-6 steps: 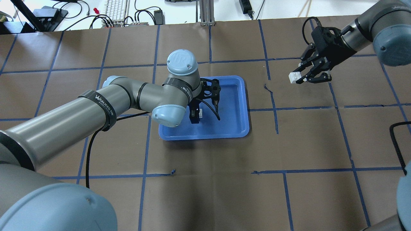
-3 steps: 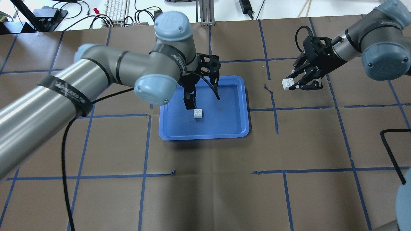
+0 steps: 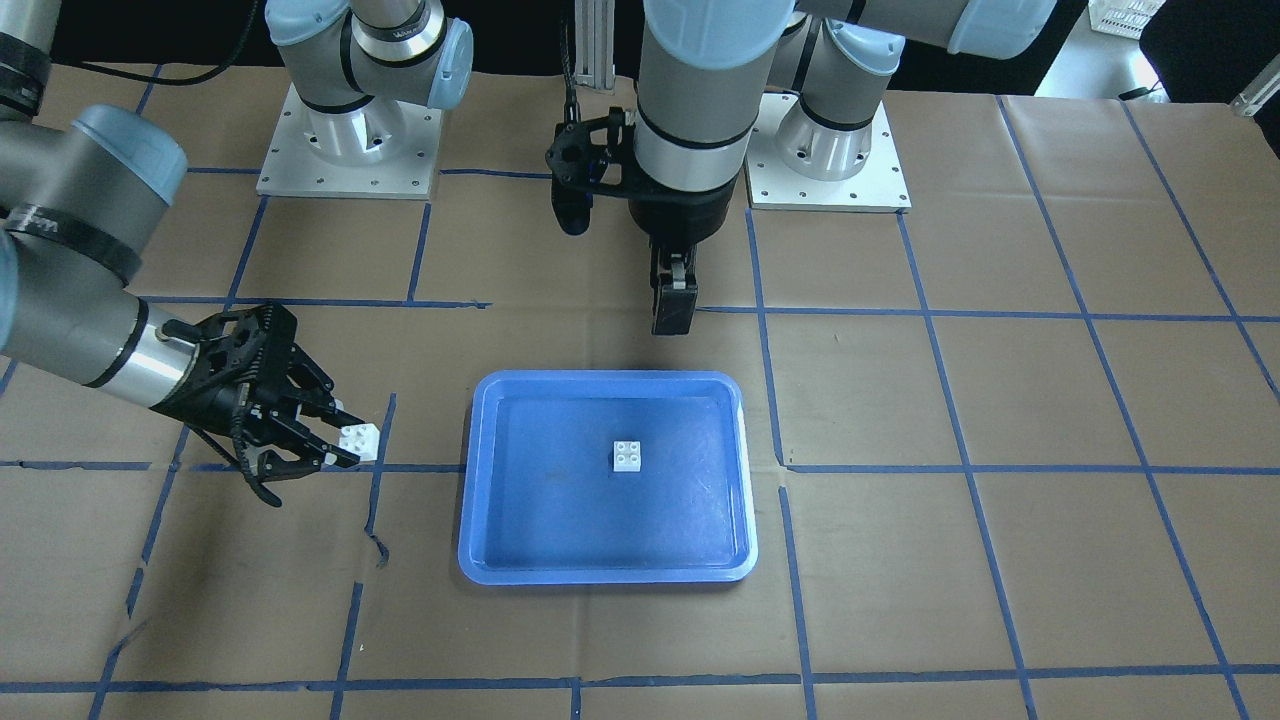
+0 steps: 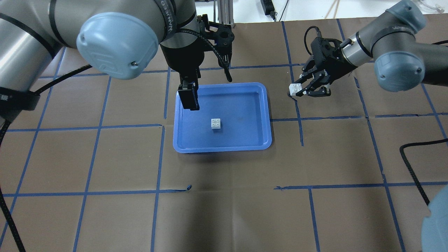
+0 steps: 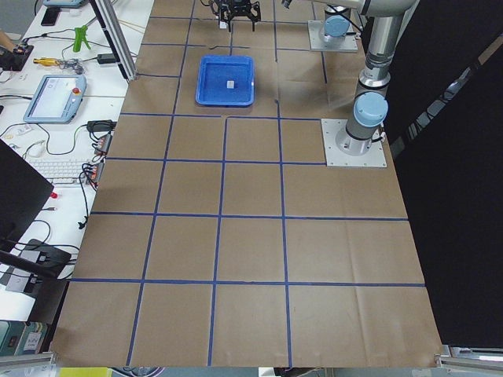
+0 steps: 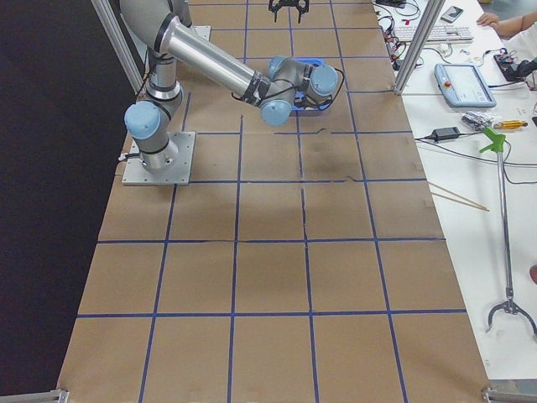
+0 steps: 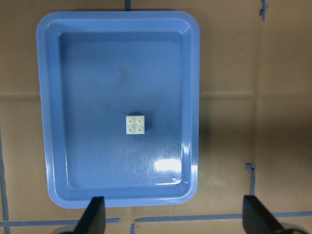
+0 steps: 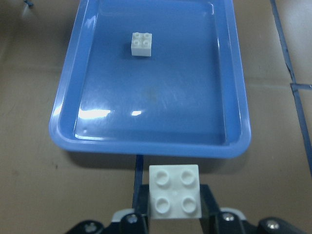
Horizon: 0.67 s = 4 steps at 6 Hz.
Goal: Assemble white blocks and place on blue tray
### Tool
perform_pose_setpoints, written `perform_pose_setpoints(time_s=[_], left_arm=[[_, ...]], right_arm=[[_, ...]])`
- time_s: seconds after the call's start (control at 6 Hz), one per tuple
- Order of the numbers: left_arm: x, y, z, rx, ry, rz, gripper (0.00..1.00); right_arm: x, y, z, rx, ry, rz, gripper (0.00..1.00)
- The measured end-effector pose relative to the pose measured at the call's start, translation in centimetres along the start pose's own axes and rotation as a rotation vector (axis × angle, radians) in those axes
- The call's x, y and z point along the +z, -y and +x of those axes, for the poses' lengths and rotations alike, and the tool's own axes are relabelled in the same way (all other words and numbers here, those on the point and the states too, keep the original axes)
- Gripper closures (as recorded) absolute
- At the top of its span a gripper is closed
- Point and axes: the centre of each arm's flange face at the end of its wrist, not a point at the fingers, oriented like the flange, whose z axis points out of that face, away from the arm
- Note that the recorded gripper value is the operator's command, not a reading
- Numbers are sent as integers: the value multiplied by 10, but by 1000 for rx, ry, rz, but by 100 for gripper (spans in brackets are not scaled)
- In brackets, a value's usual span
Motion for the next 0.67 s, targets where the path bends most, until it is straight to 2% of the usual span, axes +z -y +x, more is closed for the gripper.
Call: perform_pose_setpoints(time_s=[0.17,0.33,0.67], left_arm=[[-2,-13,-2,-134,0,-2,0],[-2,-37,-12,-354,0,-1,0],[-6,-101,-30,-868,8,12,0]], right_arm=[[24,36,0,15,-2,-5,68],[52,65,-1,39,-16,-7,68],[116,107,-4,83,-52,-11,68]])
